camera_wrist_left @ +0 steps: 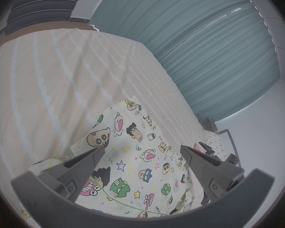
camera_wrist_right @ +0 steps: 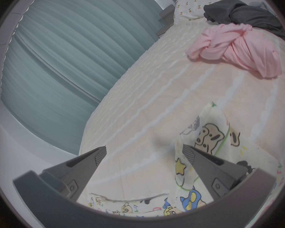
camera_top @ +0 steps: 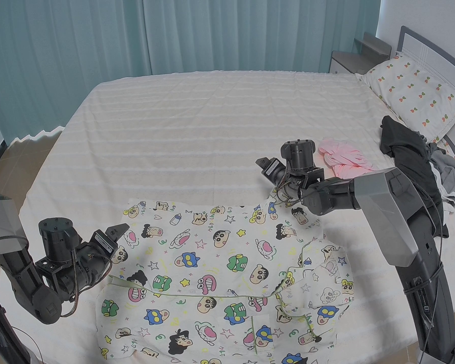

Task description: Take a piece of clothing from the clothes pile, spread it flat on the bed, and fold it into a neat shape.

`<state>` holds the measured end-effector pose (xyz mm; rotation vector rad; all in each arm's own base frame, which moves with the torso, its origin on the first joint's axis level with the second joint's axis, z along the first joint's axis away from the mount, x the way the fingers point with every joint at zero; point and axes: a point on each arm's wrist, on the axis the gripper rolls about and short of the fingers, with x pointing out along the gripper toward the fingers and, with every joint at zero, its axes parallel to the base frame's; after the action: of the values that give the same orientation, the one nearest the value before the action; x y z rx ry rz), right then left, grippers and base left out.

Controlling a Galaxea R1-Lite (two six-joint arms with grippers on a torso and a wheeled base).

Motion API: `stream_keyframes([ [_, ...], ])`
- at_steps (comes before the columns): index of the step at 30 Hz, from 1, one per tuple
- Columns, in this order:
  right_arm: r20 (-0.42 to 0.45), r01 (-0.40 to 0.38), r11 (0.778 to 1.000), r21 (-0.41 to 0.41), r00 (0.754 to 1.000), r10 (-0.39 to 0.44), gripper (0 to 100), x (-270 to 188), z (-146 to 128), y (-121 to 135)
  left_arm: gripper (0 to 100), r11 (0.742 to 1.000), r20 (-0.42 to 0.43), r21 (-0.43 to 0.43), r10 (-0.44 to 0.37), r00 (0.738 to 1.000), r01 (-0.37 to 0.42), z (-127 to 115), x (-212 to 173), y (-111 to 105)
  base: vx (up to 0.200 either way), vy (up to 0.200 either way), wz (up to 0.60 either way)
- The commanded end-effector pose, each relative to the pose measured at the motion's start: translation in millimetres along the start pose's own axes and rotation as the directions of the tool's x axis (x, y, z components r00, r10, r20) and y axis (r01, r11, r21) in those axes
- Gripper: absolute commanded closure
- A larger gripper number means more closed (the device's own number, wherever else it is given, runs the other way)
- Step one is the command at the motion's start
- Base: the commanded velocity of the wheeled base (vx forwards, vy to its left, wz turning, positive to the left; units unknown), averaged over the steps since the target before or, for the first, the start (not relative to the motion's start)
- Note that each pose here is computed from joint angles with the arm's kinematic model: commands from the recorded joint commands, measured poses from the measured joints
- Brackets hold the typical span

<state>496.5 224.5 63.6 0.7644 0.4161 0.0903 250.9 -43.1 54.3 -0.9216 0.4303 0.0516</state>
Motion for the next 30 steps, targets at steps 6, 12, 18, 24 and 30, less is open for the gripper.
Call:
stream_keyframes([
  [6, 0.046, -0.009, 1.000, -0.021, 0.999, 0.010, 0, -62, 65, 19, 0, 1.000, -0.010, 0.003, -0.004, 1.000, 0.004, -1, -3, 0, 0.000, 0.000, 0.00],
  [12, -0.058, 0.089, 0.993, -0.081, 0.994, -0.094, 0, -105, 61, -32, 0, 1.000, -0.014, 0.008, 0.000, 1.000, 0.001, -2, -3, 0, 0.000, 0.000, 0.00],
  [18, -0.136, 0.129, 0.974, -0.188, 0.978, -0.156, 0, -155, 35, -99, 0, 0.998, -0.039, 0.055, 0.014, 0.999, -0.012, -8, -5, 3, 0.000, 0.000, 0.00],
  [24, -0.143, 0.095, 0.972, -0.216, 0.982, -0.127, 0, -191, 7, -122, 0, 0.998, -0.042, 0.058, 0.015, 0.999, -0.013, -10, -5, 3, 0.000, 0.000, 0.00],
  [30, -0.184, 0.028, 0.965, -0.259, 0.980, -0.078, 0, -223, -19, -115, 0, 0.998, -0.048, 0.061, 0.015, 0.999, -0.012, -10, -5, 3, 0.000, 0.000, 0.00],
])
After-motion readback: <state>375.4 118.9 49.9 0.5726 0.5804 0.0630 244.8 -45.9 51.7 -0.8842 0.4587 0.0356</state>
